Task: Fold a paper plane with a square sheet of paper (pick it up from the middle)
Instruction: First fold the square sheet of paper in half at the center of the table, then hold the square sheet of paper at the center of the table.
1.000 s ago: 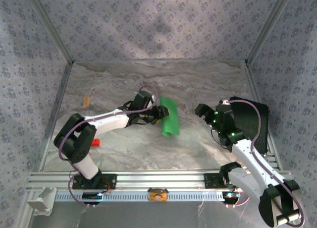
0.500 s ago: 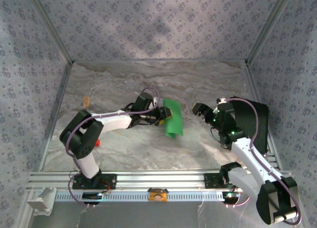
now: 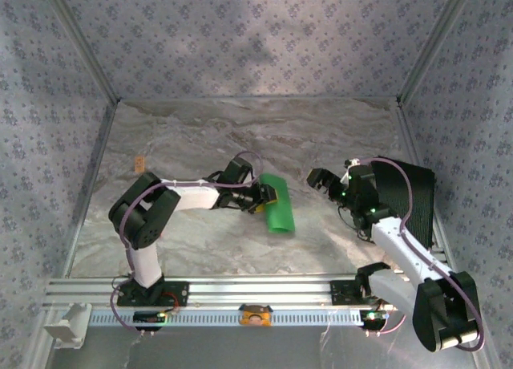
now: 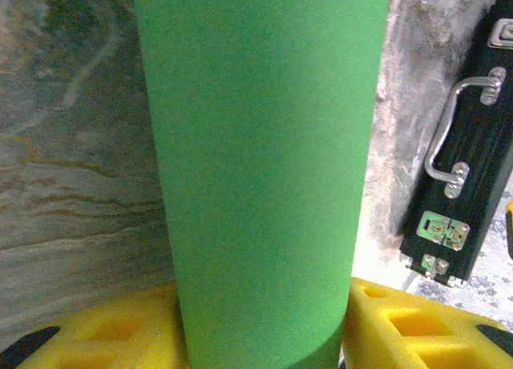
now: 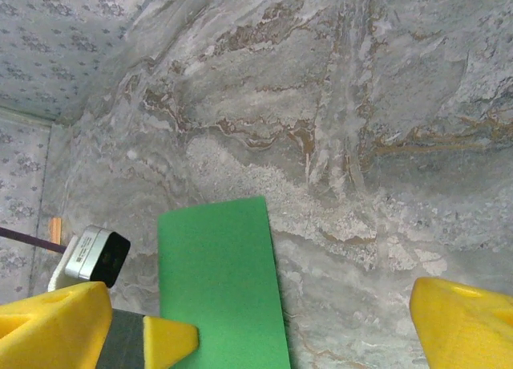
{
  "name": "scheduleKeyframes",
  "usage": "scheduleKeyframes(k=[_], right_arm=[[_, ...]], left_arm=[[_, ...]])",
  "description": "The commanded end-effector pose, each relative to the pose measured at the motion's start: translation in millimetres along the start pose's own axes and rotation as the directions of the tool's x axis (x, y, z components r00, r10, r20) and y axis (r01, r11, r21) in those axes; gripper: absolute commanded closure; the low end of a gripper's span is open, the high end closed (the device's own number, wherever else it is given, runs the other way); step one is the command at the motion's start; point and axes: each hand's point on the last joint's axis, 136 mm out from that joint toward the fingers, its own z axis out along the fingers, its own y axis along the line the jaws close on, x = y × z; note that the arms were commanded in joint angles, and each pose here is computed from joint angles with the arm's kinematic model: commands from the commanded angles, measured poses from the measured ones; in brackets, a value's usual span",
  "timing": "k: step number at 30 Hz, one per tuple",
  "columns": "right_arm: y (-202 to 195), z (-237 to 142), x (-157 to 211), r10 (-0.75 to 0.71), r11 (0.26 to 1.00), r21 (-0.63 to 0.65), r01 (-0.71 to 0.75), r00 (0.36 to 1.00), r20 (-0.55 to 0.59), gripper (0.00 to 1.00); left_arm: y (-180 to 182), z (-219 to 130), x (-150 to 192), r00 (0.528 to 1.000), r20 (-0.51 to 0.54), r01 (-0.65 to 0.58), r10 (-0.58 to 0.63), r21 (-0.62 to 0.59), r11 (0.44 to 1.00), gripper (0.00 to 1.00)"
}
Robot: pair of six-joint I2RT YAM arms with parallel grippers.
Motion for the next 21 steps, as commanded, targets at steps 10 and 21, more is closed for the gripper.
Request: scheduleKeyframes(k=[10, 21], right_arm=[[8.7, 3.1, -3.3, -0.006, 1.0, -0.024, 0.006, 1.0, -0.018, 0.02], [17.6, 20.3, 13.9, -0.013, 0.998, -0.057, 0.005, 0.99, -0.141, 0.03]], left_arm=[[16.9, -21.6, -12.3, 0.994, 0.075, -0.066, 0.08, -0.174, 0.982, 0.33], [23.4, -38.8, -15.9, 0.987, 0.114, -0.085, 0.118, -0.256, 0.963, 0.41]])
